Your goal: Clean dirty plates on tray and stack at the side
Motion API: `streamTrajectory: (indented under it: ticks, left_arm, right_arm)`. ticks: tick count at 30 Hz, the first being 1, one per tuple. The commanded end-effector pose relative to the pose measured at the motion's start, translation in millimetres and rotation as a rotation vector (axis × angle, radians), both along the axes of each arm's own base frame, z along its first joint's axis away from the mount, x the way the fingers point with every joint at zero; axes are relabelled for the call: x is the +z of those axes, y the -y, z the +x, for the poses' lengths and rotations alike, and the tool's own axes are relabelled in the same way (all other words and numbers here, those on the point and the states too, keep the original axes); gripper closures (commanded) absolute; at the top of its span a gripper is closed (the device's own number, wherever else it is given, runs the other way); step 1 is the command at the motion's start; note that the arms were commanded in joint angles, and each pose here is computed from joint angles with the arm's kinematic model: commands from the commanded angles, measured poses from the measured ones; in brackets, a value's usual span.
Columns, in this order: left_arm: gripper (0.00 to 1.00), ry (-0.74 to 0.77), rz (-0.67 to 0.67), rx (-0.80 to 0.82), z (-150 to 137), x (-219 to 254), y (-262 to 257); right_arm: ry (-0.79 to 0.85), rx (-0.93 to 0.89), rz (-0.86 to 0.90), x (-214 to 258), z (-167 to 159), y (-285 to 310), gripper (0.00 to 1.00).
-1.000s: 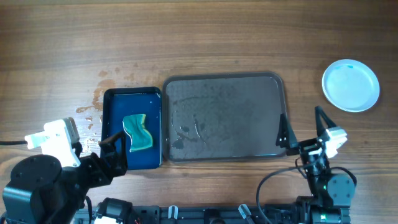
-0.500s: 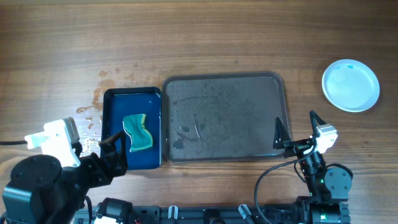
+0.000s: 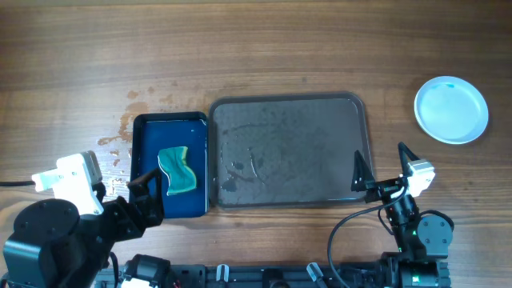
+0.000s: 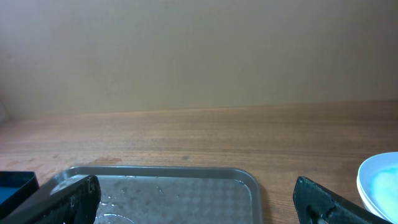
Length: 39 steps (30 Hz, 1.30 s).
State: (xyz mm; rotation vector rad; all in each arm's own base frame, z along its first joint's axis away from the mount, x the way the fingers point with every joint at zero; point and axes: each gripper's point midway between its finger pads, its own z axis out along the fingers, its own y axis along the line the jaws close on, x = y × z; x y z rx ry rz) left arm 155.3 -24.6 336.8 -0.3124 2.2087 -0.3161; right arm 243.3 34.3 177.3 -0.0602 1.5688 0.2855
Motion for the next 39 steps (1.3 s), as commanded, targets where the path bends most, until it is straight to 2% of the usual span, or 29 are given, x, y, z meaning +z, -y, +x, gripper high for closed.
streamTrajectory:
  ticks: [1, 17, 24, 30, 34, 39]
  left_arm:
    - [0.0, 0.011, 0.016, -0.008, 0.1, 2.7, -0.7]
    - [0.0, -0.029, 0.027, -0.007, -5.9, -5.3, -2.3]
    - [0.0, 0.167, 0.076, 0.142, 23.0, 32.2, -25.8]
    - [0.0, 0.356, 0.047, 0.296, 58.0, 56.0, -47.2]
    - [0.0, 0.471, -0.011, 0.287, 79.3, 43.6, -47.4]
    - [0.0, 0.586, -0.057, 0.228, 82.7, 8.2, -37.5]
  right_arm:
    - [0.001, 0.007, 0.014, 0.6, -0.3, -1.6, 0.0]
    - [0.001, 0.007, 0.014, 0.6, -0.3, -1.6, 0.0]
    - [0.001, 0.007, 0.014, 0.6, -0.3, -1.5, 0.0]
    - [0.001, 0.007, 0.014, 0.6, -0.3, -1.6, 0.0]
    - [0.001, 0.007, 0.014, 0.6, -0.3, -1.5, 0.0]
    - [0.001, 0.007, 0.014, 0.6, -0.3, -1.5, 0.0]
